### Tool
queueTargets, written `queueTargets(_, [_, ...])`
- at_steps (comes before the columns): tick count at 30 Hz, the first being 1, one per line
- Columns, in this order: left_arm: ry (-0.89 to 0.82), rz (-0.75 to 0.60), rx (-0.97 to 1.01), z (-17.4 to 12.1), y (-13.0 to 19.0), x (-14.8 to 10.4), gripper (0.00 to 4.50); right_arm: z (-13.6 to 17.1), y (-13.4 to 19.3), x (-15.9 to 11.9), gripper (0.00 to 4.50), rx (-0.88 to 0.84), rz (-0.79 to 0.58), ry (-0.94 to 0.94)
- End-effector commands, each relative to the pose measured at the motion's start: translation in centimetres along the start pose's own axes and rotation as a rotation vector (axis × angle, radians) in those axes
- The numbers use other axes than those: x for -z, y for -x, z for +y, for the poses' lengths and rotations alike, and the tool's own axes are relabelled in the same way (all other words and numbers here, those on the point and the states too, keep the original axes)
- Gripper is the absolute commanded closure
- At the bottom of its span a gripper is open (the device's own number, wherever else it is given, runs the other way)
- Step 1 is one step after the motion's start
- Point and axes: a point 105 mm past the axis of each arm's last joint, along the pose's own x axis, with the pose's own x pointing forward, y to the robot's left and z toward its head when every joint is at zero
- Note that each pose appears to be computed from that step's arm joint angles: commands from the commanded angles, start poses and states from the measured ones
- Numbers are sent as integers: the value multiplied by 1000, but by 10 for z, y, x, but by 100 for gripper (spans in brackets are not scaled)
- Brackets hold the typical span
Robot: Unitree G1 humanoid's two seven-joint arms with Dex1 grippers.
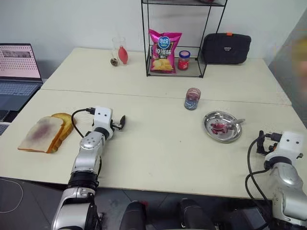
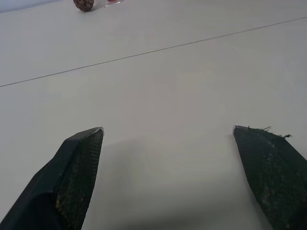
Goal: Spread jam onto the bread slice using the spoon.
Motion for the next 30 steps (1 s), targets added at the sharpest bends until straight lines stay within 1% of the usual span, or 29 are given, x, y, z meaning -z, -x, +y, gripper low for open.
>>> queueTargets(1, [-4,-55,32,-8,-5,-17,0,-20,-1,-14,7,46,-55,-10])
queueTargets(2, [-17,-65,46,-13,-6,-21,0,-24,-2,-17,7,51,-62,-13])
queueTargets(4, [-85,-100,60,-12,-5,-32,0,-20,-2,-26,7,34,-81,-20])
queueTargets(7, [-64,-140,92,-13,-4,-48,0,-1,-5,-49,7,-106,-135,-19])
queueTargets(8, [-56,-146,104,-20,-4,-51,0,-3,-7,-54,7,-132,-142,-18])
queueTargets(10, [-60,-128,143,-24,-5,-49,0,9,-5,-70,7,-230,-170,16])
queueTargets(12, [-83,-103,167,-24,-7,-48,0,30,-2,-91,7,-359,-201,18])
queueTargets(13, [-88,-98,172,-25,-9,-48,0,33,-2,-96,7,-387,-204,16])
queueTargets(15, [-39,-118,129,-17,-11,-61,0,65,5,-119,7,-565,-246,46])
queueTargets(17, [16,-161,37,1,-11,-82,0,102,17,-141,7,-771,-281,29])
queueTargets(18, [32,-170,5,8,-10,-88,0,112,21,-147,7,-829,-285,20])
queueTargets(19, [52,-186,-53,23,-8,-96,0,130,28,-150,7,-930,-280,12])
queueTargets(21, [101,-230,-245,68,7,-111,0,164,46,-147,7,-1139,-254,51])
queueTargets(22, [117,-240,-311,84,13,-114,0,175,51,-145,7,-1201,-244,66])
queueTargets(23, [116,-245,-420,105,25,-114,0,185,57,-142,7,-1264,-232,66])
queueTargets(25, [183,-240,-626,142,57,-105,0,204,72,-137,7,-1420,-213,86])
queueTargets(28, [246,-210,-829,176,101,-85,0,221,90,-133,7,-1594,-199,102])
queueTargets(30, [329,-196,-933,190,128,-71,0,228,97,-132,7,-1657,-199,101])
